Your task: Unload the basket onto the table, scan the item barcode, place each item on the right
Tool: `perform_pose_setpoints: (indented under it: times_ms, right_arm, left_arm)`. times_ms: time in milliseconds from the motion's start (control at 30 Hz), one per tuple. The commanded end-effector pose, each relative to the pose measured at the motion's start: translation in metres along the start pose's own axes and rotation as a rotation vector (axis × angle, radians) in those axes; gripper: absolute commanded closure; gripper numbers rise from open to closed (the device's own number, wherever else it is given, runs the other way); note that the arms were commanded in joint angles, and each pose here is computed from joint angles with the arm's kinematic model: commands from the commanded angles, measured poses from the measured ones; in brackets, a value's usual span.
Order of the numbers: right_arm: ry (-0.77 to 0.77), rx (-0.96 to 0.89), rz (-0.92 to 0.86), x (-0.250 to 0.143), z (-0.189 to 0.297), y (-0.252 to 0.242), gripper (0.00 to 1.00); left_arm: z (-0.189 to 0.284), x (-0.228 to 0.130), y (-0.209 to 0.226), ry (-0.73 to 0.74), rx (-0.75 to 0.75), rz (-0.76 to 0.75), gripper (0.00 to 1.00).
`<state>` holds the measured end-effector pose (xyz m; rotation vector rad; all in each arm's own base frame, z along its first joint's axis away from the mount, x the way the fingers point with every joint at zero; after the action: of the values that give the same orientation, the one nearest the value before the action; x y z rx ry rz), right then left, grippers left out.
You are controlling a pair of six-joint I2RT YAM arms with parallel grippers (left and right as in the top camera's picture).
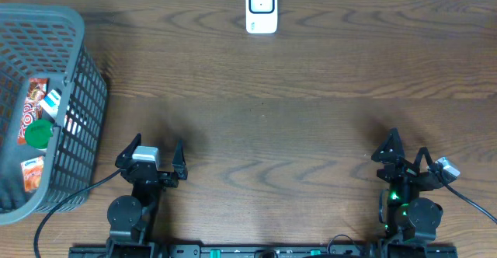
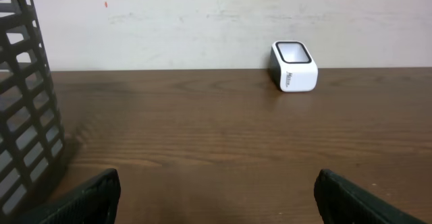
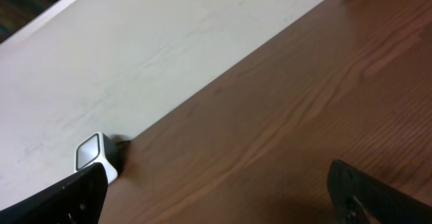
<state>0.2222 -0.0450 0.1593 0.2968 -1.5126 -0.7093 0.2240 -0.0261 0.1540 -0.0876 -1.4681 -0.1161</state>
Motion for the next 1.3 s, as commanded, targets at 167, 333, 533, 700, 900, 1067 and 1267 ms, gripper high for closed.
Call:
perform_pose_setpoints:
  times_ms: [167, 333, 533, 700, 900, 1067, 1267]
  right_arm:
    - [0.0, -0.013, 0.009, 0.0, 0.0, -0.003, 0.01]
    - [0.0, -0.013, 0.009, 0.0, 0.0, -0.003, 0.01]
    - [0.0, -0.013, 0.009, 0.0, 0.0, -0.003, 0.01]
    - [0.0, -0.013, 0.009, 0.0, 0.0, -0.003, 0.01]
    - [0.0, -0.013, 0.008, 0.0, 0.0, -0.003, 0.01]
    - [0.0, -0.013, 0.008, 0.0, 0.0, -0.003, 0.01]
    - [0.0, -0.013, 0.008, 0.0, 0.0, -0.003, 0.01]
  left_arm:
    - [0.0, -0.012, 0.0, 0.044, -0.002, -0.013, 0.09]
    - [0.01, -0.002, -0.047, 0.024, -0.316, -0.017, 0.09]
    - [0.019, 0.064, -0.047, -0.025, -0.319, 0.009, 0.09]
    - [0.008, 0.16, -0.029, 0.041, -0.212, 0.095, 0.09]
    - [-0.004, 0.223, -0.05, 0.435, -0.35, 0.196, 0.08]
    - [-0.033, 0.217, -0.055, 0.56, -0.395, 0.234, 0.08]
    - [-0.045, 0.262, 0.01, 0.519, -0.111, 0.319, 0.09]
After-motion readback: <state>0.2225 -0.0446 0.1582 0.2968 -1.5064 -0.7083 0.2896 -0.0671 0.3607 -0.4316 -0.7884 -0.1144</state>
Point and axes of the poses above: each gripper's point midway between its finger pads, its own z axis back along the fingers, its own y axis along the line the jaws close on, x = y × z, the point moved 2 cm from there along z, back along the fingers, and after that the axes turned 3 degrees about -z, right-handed, at the moved point
